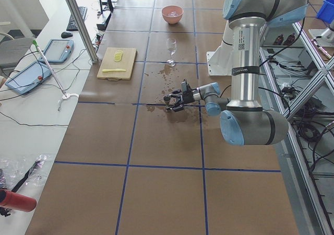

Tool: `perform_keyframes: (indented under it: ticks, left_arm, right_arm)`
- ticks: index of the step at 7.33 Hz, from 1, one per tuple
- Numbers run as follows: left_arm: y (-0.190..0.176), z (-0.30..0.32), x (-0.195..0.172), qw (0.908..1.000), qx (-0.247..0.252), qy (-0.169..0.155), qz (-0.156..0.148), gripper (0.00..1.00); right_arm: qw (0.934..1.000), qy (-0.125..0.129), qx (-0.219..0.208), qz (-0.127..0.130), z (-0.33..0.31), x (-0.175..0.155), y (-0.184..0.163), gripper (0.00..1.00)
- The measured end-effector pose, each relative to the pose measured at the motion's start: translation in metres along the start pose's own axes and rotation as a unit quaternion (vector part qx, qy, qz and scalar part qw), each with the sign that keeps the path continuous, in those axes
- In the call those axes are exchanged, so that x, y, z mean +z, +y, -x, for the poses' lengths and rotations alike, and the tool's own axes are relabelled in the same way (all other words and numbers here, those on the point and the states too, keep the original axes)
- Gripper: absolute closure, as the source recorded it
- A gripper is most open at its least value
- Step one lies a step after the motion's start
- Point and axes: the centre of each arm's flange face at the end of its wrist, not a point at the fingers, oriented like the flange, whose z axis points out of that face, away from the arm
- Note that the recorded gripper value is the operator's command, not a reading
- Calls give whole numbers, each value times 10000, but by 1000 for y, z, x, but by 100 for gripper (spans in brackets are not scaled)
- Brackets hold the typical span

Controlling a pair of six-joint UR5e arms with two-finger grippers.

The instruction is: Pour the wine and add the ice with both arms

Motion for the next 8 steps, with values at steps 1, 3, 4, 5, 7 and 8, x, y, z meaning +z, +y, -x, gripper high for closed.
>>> perform_keyframes:
  ticks: [1,3,4,5,7,8]
  left_arm:
    - [5,0,3,10000,31,-17,-54,33]
    - [6,0,5,9999,45,-29,-98,52]
    - [6,1,5,9999,45,-32,-108,64]
    - [6,1,5,9999,46,-36,-114,75]
    - [4,2,6,9999,43,-45,-128,97]
    - [2,3,6,9999,31,-47,-136,100]
  right_arm:
    - [10000,22,-14,5,2,3,2,0]
    - [10000,33,18,24,6,6,4,0]
    - [10000,29,53,37,9,7,6,0]
    - [10000,28,76,55,12,9,8,0]
    - [9999,78,68,36,16,14,11,0]
    - [9999,104,62,29,20,17,14,0]
